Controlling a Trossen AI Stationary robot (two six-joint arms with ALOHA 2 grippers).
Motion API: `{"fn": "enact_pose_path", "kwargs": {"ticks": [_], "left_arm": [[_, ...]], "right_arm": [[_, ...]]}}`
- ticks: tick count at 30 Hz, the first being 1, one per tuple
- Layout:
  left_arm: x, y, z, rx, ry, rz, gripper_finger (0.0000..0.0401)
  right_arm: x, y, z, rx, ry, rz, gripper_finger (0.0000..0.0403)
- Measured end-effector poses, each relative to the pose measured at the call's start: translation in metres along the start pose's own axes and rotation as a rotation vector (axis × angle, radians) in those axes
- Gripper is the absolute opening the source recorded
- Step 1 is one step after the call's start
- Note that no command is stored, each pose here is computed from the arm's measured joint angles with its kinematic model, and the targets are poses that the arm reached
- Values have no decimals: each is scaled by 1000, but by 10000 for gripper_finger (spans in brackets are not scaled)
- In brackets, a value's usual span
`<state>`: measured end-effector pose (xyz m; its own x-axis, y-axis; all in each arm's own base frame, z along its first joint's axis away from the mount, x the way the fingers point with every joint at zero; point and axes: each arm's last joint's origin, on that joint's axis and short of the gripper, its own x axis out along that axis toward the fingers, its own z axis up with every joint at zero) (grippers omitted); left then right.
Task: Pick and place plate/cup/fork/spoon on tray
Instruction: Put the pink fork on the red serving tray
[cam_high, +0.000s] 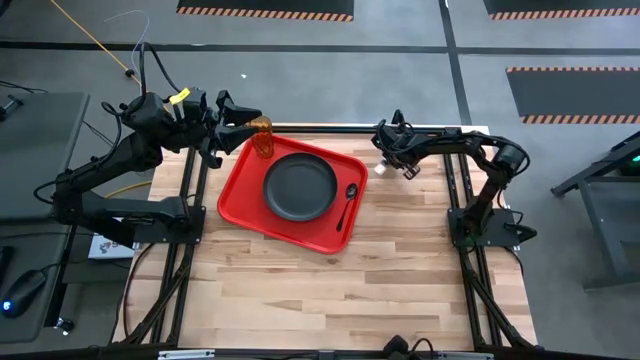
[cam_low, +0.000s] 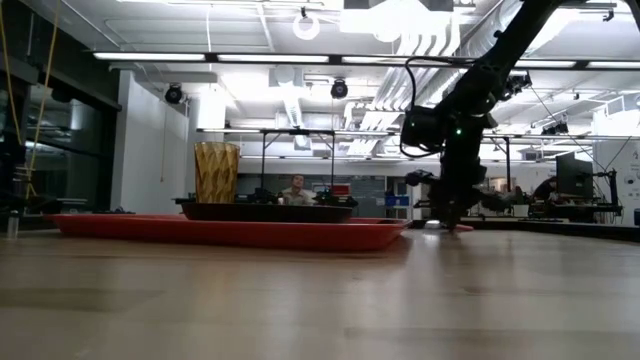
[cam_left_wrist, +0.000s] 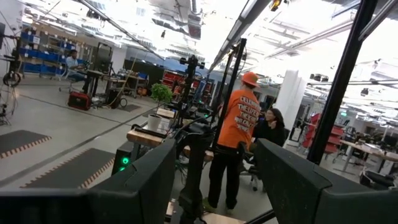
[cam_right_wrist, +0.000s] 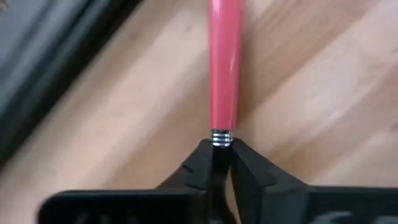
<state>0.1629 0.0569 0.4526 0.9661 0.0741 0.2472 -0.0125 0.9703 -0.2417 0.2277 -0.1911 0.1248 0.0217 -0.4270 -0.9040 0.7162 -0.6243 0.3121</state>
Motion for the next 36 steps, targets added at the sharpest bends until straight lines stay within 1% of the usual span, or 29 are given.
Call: {"fn": "enact_pose_path", "kwargs": {"ticks": [2, 5, 9, 11, 18, 23, 28, 32, 35, 36], "left_arm": [[0, 0, 0, 0, 0, 0, 213], [0, 0, 0, 0, 0, 0, 213], [0, 0, 0, 0, 0, 0, 213], [0, 0, 0, 0, 0, 0, 213], [0, 0, 0, -17, 1, 0, 213], [0, 0, 0, -33, 1, 0, 213], [1, 1, -1, -34, 4, 1, 213], [4, 2, -3, -38, 14, 4, 213], [8, 5, -6, -50, 32, 10, 213], [10, 6, -9, -75, 49, 17, 213]], "right_arm": [[-5, -4, 1, -86, -16, -26, 12], [-17, -10, 2, -187, -53, -51, 17], [-39, -11, 0, -312, -99, -11, 7], [-51, -10, -3, -356, -112, 39, 5], [-95, -11, -11, -443, -150, 212, 0], [-124, -14, -16, -566, -161, 338, 0], [-151, -12, -26, -731, -180, 525, 0], [-175, -5, -44, -951, -168, 788, 0], [-193, -3, -60, -1084, -177, 990, 0], [-199, -3, -65, -1122, -192, 1048, 0]]}}
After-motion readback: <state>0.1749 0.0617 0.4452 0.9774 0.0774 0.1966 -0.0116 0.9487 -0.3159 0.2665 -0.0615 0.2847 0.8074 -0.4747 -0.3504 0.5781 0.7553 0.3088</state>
